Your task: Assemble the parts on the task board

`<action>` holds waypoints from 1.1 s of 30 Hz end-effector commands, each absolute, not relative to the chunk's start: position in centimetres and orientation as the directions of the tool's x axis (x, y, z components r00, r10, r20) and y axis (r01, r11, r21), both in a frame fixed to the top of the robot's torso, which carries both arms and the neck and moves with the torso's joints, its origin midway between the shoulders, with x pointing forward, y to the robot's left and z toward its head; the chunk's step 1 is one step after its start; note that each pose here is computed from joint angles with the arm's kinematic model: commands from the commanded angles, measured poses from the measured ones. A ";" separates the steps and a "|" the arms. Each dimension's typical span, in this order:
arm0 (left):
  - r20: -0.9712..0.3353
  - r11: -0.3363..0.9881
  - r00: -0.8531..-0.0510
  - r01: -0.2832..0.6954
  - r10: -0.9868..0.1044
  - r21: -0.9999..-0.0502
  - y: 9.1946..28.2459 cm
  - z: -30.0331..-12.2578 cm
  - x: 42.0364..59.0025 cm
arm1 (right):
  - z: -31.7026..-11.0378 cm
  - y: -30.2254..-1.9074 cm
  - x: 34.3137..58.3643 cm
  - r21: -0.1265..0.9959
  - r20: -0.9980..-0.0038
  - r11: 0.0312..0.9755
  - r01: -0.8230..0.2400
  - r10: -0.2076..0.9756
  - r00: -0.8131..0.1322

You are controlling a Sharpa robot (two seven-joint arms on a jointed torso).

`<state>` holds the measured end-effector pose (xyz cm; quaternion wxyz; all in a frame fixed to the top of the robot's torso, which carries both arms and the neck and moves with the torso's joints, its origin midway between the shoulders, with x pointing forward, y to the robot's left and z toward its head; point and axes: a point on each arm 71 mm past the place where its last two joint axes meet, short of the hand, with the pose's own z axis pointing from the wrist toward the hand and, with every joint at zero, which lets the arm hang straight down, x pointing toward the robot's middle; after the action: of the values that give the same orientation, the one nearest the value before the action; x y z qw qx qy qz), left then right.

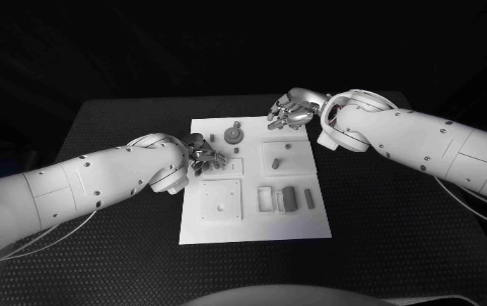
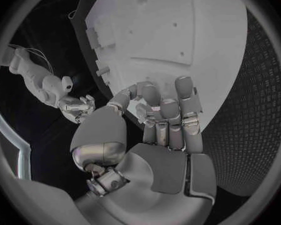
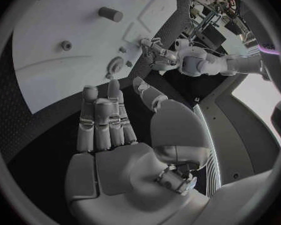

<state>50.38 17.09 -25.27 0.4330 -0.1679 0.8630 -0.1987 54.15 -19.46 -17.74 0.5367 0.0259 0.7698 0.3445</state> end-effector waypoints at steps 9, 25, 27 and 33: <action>-0.593 0.895 -0.709 -0.121 -0.381 -0.430 17.5 -23.7 51.3 | -17.8 -19.3 54.1 0.559 -0.805 0.759 -0.333 0.402 -0.436; -0.643 0.971 -0.740 -0.059 -0.197 -0.230 17.9 -22.4 52.6 | -18.0 -19.2 54.1 0.560 -0.804 0.759 -0.333 0.401 -0.439; -0.649 0.974 -0.738 -0.052 -0.186 -0.220 17.8 -22.4 52.7 | -18.0 -19.1 54.1 0.560 -0.804 0.758 -0.333 0.401 -0.440; -0.678 0.984 -0.721 -0.029 -0.143 -0.176 17.5 -22.3 53.0 | -18.0 -19.1 54.1 0.561 -0.804 0.758 -0.334 0.401 -0.440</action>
<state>52.98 17.46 -22.40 0.3652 -0.0719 0.9227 -0.1002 54.20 -19.24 -17.94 0.5343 0.0256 0.7714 0.3448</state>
